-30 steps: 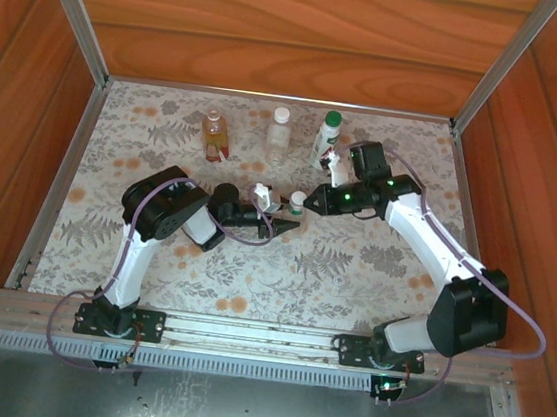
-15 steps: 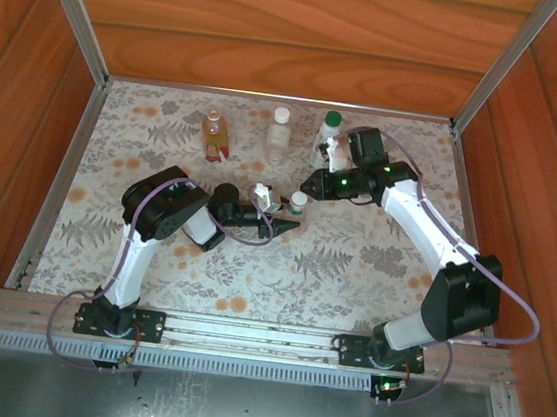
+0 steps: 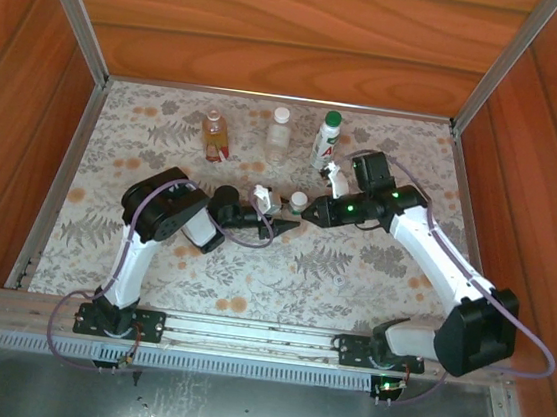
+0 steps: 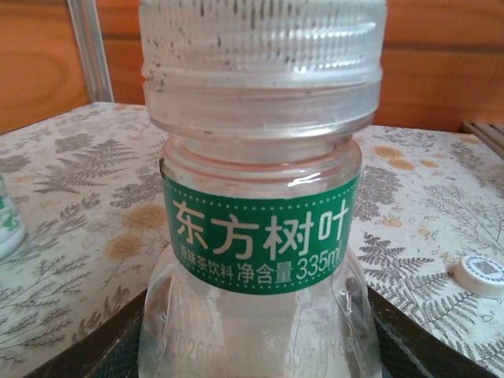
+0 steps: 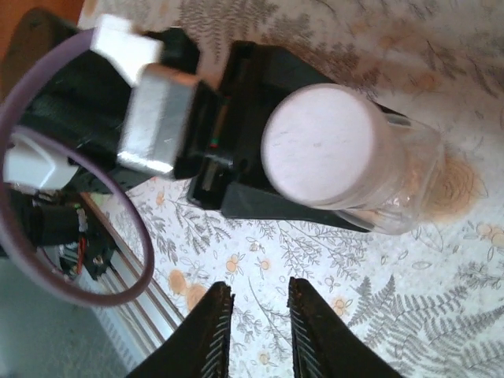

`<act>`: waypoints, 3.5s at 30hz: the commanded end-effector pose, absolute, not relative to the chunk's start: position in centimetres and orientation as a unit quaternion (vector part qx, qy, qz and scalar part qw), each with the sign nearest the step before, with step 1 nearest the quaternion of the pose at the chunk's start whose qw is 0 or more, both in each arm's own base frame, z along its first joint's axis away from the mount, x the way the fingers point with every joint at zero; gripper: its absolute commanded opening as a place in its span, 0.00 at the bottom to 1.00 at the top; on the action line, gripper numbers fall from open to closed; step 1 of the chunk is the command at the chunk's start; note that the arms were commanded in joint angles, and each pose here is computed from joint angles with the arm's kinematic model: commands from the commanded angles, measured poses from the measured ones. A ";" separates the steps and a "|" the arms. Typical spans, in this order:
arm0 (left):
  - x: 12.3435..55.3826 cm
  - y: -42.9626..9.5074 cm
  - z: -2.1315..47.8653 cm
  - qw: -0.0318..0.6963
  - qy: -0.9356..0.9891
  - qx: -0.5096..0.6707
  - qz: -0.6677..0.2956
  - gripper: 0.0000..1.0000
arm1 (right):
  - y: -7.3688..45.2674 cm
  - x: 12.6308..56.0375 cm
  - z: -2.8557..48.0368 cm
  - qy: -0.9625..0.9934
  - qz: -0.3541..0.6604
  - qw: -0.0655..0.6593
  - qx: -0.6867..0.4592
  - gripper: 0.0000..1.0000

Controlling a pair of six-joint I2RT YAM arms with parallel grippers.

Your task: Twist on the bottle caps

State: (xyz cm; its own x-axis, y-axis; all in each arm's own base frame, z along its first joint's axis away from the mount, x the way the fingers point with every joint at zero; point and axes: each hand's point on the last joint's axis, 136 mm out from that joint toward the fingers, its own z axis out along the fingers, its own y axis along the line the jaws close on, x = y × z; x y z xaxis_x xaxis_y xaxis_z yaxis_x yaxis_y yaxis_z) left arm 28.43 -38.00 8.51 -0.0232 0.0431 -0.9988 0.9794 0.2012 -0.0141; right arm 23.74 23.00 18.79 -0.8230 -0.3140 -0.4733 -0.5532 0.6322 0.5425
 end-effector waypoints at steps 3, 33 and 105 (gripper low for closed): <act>27.8 -36.7 7.3 0.553 0.575 0.481 -0.364 0.55 | 21.7 23.4 21.3 0.860 0.285 0.256 -0.336 0.49; 24.0 -36.5 7.9 0.591 0.479 0.586 -0.280 0.55 | 25.6 22.6 16.8 0.570 0.008 0.261 -0.779 0.63; 22.7 -37.4 14.0 0.531 0.516 0.485 -0.465 0.63 | 25.4 22.9 21.5 0.770 0.232 0.475 -0.356 0.32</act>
State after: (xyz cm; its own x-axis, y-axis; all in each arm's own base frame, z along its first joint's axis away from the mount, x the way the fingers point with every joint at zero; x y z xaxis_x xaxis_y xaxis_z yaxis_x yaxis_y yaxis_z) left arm 22.22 -37.30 12.42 0.0057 0.0436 -0.9990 0.9961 0.0874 0.0095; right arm 22.70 25.42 20.45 -0.3168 -0.3540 -0.8800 -0.7692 0.6387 0.0200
